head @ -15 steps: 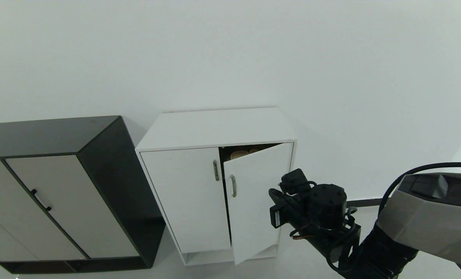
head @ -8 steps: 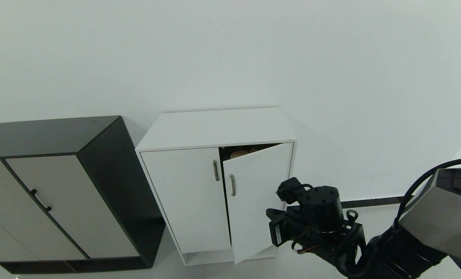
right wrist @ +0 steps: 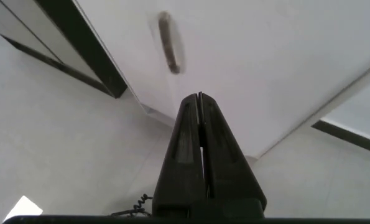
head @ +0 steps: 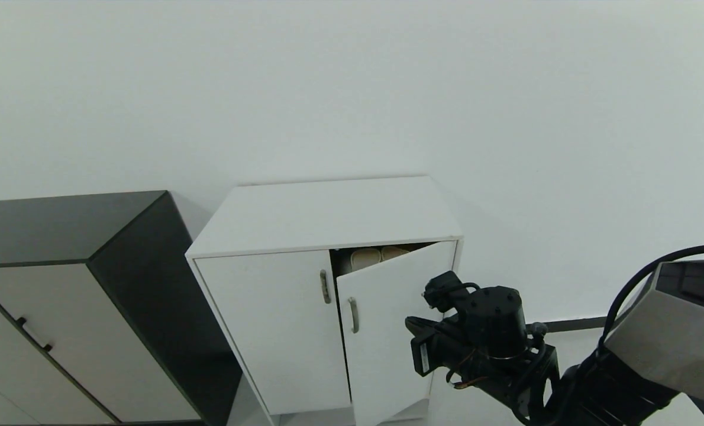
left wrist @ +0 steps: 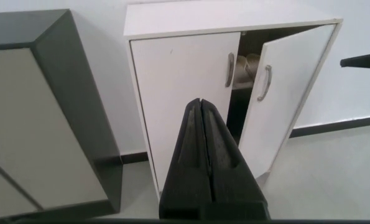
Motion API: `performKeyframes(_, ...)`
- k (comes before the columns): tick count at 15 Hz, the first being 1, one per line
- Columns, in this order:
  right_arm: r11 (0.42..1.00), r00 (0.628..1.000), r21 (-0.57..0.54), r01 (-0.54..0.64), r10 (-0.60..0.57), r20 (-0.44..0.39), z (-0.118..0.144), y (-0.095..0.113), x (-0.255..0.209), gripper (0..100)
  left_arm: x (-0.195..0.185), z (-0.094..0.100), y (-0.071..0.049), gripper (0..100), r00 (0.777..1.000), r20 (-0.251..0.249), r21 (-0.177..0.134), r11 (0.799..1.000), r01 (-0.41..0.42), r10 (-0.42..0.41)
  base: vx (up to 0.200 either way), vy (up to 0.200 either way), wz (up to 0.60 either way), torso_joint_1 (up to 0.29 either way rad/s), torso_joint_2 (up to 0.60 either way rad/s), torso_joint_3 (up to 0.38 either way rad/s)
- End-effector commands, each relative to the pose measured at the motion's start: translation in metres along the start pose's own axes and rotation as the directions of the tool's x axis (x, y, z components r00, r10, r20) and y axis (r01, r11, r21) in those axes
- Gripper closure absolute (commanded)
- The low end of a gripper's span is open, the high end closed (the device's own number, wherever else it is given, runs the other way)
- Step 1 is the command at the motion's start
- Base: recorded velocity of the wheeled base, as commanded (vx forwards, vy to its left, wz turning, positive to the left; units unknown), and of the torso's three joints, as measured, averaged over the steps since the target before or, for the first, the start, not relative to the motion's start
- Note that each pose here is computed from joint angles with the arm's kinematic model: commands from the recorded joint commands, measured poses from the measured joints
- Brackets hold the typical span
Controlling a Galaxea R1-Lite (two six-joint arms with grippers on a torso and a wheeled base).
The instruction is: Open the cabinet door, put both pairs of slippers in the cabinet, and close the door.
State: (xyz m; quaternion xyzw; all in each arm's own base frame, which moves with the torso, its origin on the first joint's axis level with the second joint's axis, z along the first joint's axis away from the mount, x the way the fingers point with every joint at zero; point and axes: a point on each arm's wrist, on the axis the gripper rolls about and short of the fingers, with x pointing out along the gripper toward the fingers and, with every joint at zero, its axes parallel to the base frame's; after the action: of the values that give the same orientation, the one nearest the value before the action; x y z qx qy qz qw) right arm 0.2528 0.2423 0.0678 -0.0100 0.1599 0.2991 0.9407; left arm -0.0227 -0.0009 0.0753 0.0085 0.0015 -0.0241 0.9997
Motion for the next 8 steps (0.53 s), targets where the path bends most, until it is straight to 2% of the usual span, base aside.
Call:
performKeyframes(1,1.000,1.000,-0.002,0.001,-0.001,-0.013,-0.0037,-0.0003,0.0008,100,0.0000,0.0000,0.0000,100,1.000,0.000,0.000,1.000,-0.001,0.001,0.200,0.000,0.00,0.002,0.01,0.002)
performKeyframes(6,1.000,0.999,-0.018,-0.001,0.001,-0.036,-0.0108,0.0004,0.0003,100,0.0000,0.0000,0.0000,100,1.000,0.000,0.000,1.000,-0.001,0.001,0.200,0.000,0.00,0.001,0.00,0.005)
performKeyframes(8,1.000,1.000,-0.018,-0.004,0.004,-0.024,-0.0121,0.0005,0.0019,100,0.0000,0.0000,0.0000,100,1.000,0.000,0.000,1.000,-0.001,0.001,0.000,0.000,0.00,0.000,0.00,0.000)
